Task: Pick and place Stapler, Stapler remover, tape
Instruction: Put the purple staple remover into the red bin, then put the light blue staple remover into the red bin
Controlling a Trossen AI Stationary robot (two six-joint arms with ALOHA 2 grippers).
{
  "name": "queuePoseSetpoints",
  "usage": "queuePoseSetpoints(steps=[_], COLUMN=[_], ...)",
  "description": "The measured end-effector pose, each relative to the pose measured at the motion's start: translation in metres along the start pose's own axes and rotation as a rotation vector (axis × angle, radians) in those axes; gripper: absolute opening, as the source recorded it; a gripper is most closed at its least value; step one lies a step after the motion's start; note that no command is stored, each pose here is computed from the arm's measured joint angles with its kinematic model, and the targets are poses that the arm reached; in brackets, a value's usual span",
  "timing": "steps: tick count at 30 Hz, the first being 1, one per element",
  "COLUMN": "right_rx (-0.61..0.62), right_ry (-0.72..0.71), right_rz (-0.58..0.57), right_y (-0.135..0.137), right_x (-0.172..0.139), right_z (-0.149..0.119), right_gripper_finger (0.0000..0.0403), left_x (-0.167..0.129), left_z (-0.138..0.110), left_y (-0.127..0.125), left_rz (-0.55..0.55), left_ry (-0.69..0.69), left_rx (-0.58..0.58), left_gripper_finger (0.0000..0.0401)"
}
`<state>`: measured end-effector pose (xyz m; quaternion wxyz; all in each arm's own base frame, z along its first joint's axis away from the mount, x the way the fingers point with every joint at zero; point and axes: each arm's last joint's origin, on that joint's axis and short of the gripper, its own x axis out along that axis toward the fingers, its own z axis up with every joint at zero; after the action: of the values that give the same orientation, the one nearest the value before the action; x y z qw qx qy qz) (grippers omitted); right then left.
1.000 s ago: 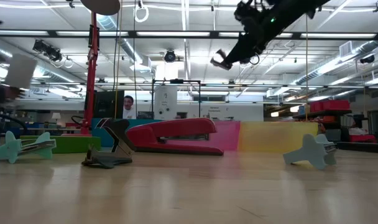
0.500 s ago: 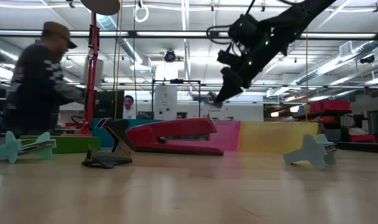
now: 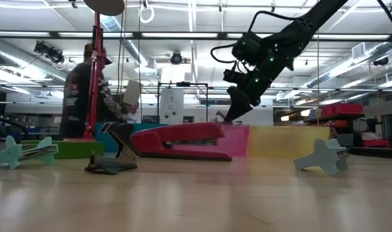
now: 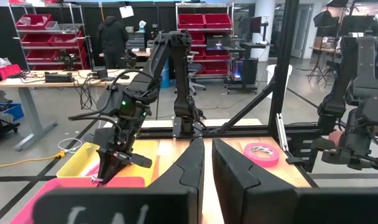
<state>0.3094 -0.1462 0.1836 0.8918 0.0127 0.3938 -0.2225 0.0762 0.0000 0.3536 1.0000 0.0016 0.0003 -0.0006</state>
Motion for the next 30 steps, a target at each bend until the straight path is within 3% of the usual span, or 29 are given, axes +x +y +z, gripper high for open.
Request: queuePoseSetpoints(steps=[13,23,30], right_rx=[0.006,0.023,-0.015], right_ry=[-0.009,-0.015,-0.06], right_rz=[0.011,0.021,0.057], right_y=[0.0,0.002,0.019], right_x=[0.0,-0.001,-0.014], right_z=[0.001,0.002,0.009], right_gripper_finger=[0.0071,0.0133,0.0158], left_x=[0.0,0.0,0.0], left_z=[0.0,0.0,0.0], left_y=[0.0,0.0,0.0], left_rz=[0.0,0.0,0.0], left_ry=[0.0,0.0,0.0], left_rx=[0.0,0.0,0.0], left_gripper_finger=[0.0034,0.0034,0.0034])
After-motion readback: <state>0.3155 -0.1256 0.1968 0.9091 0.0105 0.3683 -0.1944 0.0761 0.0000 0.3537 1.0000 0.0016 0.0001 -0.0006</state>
